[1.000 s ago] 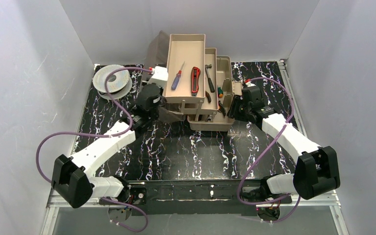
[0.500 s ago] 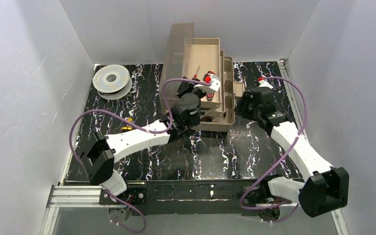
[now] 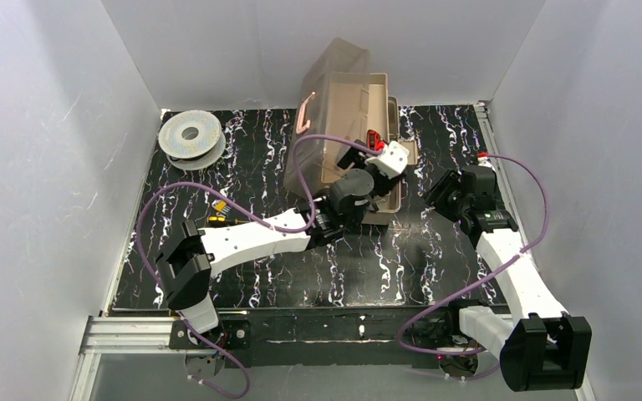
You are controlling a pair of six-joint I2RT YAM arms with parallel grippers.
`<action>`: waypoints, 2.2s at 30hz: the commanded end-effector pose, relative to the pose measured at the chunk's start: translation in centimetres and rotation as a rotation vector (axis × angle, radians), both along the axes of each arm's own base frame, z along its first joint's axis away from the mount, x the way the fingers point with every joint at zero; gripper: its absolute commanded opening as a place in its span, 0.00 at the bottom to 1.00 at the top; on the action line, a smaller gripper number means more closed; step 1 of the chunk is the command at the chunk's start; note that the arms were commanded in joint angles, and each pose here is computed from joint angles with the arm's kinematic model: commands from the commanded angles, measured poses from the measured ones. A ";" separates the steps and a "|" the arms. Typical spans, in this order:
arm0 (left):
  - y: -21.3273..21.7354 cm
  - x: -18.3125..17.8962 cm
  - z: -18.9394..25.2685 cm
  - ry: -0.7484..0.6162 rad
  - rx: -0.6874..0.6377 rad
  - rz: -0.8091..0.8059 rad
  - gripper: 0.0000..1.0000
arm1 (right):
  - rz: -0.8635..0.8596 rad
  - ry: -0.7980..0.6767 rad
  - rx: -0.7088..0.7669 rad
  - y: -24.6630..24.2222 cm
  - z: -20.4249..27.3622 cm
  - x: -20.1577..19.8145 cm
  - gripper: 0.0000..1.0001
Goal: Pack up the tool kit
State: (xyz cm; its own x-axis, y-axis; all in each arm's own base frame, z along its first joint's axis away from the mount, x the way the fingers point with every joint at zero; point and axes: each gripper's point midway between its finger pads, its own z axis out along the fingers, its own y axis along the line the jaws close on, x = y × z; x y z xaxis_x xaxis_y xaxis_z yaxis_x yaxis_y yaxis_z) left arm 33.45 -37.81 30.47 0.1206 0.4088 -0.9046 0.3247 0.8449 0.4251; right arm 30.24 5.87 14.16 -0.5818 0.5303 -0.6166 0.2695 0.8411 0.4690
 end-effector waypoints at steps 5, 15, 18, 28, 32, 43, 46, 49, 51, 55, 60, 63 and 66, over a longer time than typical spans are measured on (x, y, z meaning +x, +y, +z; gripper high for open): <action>-6.7 -5.3 -5.2 0.442 -0.312 -0.328 0.84 | -0.014 -0.092 0.033 -0.3 2.4 0.8 0.57; -6.2 -8.3 4.1 0.666 -0.677 -0.705 0.91 | -0.035 -0.111 0.020 -1.0 3.3 0.6 0.57; -3.3 -6.9 5.4 0.705 -0.727 -0.656 0.92 | -0.013 -0.133 0.008 -0.9 4.3 0.9 0.56; 9.0 1.0 0.7 0.803 -0.861 -0.276 0.98 | 0.252 -0.341 0.145 4.0 12.8 2.9 0.76; 11.4 2.7 -0.9 0.825 -0.896 -0.206 0.98 | 0.323 -0.316 0.154 5.4 14.4 3.9 0.80; 10.5 5.4 -4.3 0.904 -0.940 -0.209 0.98 | 0.375 -0.280 0.138 7.0 14.9 6.8 0.86; 9.6 6.3 -5.7 0.957 -0.950 -0.216 0.98 | 0.393 -0.242 0.135 7.5 14.3 7.7 0.87; 8.9 6.9 -6.7 0.993 -0.963 -0.221 0.98 | 0.405 -0.188 0.127 8.2 12.9 8.4 0.87; 8.7 7.1 -7.5 1.010 -0.967 -0.218 0.98 | 0.395 -0.158 0.103 8.4 11.8 8.7 0.87; 8.2 7.1 -8.4 1.042 -0.982 -0.234 0.98 | 0.392 -0.086 0.065 8.8 9.4 9.0 0.88; 8.1 6.3 -9.3 1.069 -1.000 -0.243 0.98 | 0.455 -0.011 0.092 11.0 6.5 8.2 0.84; 9.0 5.2 -9.4 1.047 -0.999 -0.224 0.98 | 0.525 0.035 0.109 13.4 4.8 6.4 0.83; 10.4 3.1 -9.2 1.013 -1.000 -0.213 0.98 | 0.583 0.068 0.131 15.9 3.5 3.7 0.83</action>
